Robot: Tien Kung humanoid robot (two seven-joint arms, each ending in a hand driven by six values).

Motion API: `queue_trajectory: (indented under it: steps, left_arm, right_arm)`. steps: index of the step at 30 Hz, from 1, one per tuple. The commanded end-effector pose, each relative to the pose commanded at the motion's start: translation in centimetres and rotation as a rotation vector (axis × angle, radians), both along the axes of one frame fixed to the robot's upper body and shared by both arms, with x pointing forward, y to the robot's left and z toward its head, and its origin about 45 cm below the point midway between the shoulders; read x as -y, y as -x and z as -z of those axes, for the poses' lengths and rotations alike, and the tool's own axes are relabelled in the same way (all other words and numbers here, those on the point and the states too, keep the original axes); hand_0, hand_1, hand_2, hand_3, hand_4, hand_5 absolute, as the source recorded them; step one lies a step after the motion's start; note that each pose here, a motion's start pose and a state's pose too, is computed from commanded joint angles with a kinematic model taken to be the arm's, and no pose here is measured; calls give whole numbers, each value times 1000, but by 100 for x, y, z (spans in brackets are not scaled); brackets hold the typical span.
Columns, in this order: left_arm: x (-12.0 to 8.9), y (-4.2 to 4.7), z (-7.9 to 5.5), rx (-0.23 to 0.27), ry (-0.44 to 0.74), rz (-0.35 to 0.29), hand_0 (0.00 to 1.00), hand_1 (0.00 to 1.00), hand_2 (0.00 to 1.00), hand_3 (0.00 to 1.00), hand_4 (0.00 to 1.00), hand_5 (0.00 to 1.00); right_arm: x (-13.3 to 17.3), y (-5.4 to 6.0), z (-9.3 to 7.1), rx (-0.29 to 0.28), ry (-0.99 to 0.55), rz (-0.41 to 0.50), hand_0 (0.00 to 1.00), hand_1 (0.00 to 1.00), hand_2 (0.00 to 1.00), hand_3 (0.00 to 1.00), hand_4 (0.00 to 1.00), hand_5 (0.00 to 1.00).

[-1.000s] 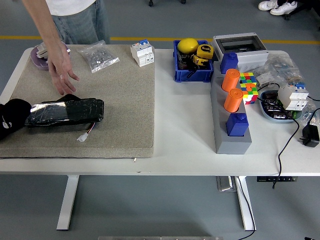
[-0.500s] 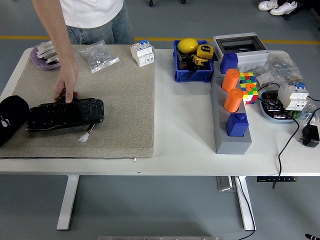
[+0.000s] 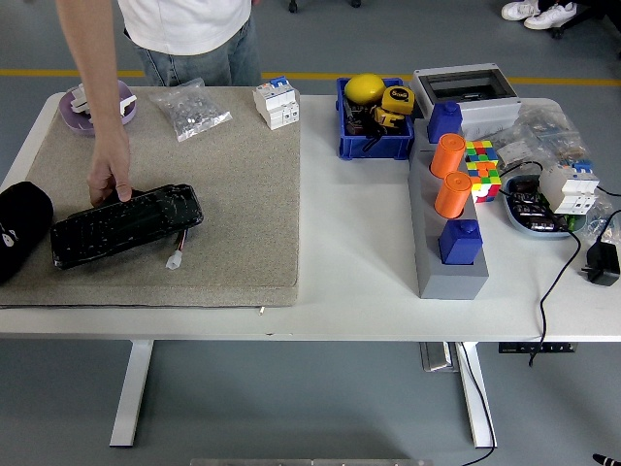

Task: Pick the rag up,wipe the panel,place it on the desk

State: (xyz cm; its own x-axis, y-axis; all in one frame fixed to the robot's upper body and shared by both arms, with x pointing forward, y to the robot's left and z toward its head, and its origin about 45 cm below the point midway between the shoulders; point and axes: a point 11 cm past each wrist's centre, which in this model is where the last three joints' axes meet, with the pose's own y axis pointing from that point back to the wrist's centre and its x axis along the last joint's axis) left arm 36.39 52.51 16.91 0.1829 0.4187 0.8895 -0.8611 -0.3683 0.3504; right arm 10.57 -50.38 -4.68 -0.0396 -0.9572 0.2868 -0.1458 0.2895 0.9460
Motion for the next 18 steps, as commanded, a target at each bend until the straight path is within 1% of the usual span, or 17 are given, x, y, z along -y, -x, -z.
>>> queue_trajectory:
  steps: [2,3,6,7,8,9,11,13,15,18]
  left_arm:
    - [-18,6,-56,15,-16,-9,241,246,611,528,40,2]
    - [-22,4,-102,29,-25,-12,234,194,607,493,24,2]
    - [-16,15,-214,61,-47,-18,234,194,607,493,24,2]
    - [-11,14,-231,66,-50,-17,234,194,607,493,24,2]
    - [-5,31,-277,81,-68,-19,234,194,607,493,24,2]
    - [3,49,-315,90,-86,-20,222,158,603,472,15,2]
    - [51,83,-381,102,-124,-10,222,158,603,472,15,2]
    - [137,94,-438,111,-156,14,222,158,603,472,15,2]
    - [215,124,-452,106,-186,32,222,158,603,472,15,2]
    - [329,183,-395,86,-198,49,224,158,605,466,14,2]
  right_arm:
    - [-2,0,1,-1,0,-1,735,473,708,700,998,586]
    - [-3,2,3,-2,-1,-1,734,473,708,706,998,589]
    - [-2,9,5,-3,-1,0,734,473,708,706,998,589]
    - [-2,9,5,-3,-1,0,734,473,708,706,998,589]
    - [-2,12,5,-3,-1,2,734,473,708,706,998,589]
    - [-2,14,6,-4,-2,1,734,473,709,708,998,595]
    - [-1,16,6,-4,-1,2,734,473,709,708,998,595]
    - [1,16,5,-3,-1,3,734,473,709,708,998,595]
    - [3,17,5,-3,-1,3,734,473,709,708,998,595]
    - [9,14,0,-2,1,4,734,473,709,709,998,597]
